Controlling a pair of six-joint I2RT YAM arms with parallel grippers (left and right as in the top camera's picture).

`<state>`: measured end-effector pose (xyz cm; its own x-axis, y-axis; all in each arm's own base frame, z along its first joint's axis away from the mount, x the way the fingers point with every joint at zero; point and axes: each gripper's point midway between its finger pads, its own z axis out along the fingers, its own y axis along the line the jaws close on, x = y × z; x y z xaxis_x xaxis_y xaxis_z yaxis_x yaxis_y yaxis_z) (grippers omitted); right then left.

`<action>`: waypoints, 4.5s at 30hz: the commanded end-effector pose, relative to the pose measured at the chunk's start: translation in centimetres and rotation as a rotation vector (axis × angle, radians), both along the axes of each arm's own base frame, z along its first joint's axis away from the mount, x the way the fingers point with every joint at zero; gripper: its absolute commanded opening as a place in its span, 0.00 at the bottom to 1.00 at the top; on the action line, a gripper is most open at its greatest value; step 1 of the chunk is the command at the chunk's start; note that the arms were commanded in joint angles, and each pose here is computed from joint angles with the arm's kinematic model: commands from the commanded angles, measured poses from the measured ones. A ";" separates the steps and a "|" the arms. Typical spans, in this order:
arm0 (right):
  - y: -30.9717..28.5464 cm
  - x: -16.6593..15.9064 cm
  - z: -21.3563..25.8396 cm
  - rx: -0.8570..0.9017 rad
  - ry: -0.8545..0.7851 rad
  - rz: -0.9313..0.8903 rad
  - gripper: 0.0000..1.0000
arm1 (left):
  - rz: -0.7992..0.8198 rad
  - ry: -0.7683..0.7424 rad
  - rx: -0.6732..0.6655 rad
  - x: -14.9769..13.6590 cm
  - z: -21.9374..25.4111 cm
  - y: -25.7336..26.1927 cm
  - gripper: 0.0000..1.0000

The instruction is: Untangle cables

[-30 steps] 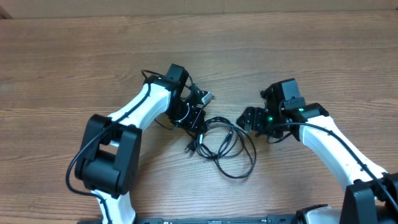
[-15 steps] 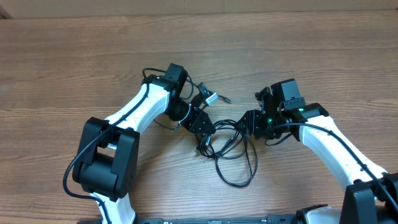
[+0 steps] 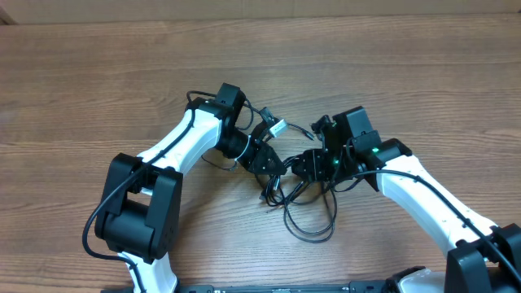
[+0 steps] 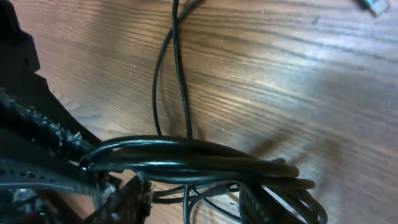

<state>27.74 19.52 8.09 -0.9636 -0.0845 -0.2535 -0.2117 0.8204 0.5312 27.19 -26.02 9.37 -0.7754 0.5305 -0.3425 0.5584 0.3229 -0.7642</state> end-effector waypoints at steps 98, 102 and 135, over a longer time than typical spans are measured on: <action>0.2 1.1 0.3 0.157 0.430 -0.686 0.04 | -0.105 -0.078 0.100 -2.0 -0.6 -0.6 0.13; 0.2 1.1 0.3 0.157 0.430 -0.685 0.04 | -0.106 -0.083 0.108 -1.9 -0.8 -0.5 0.13; -1.6 5.9 3.2 0.337 0.287 -0.657 0.04 | -0.041 -0.087 0.427 -1.1 -4.1 3.4 0.04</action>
<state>32.11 19.48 10.82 -0.8622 0.4986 0.0896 0.4026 0.5670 0.7187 25.82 -22.88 4.53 -0.7253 0.6739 -0.1408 0.6268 0.5618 -0.5399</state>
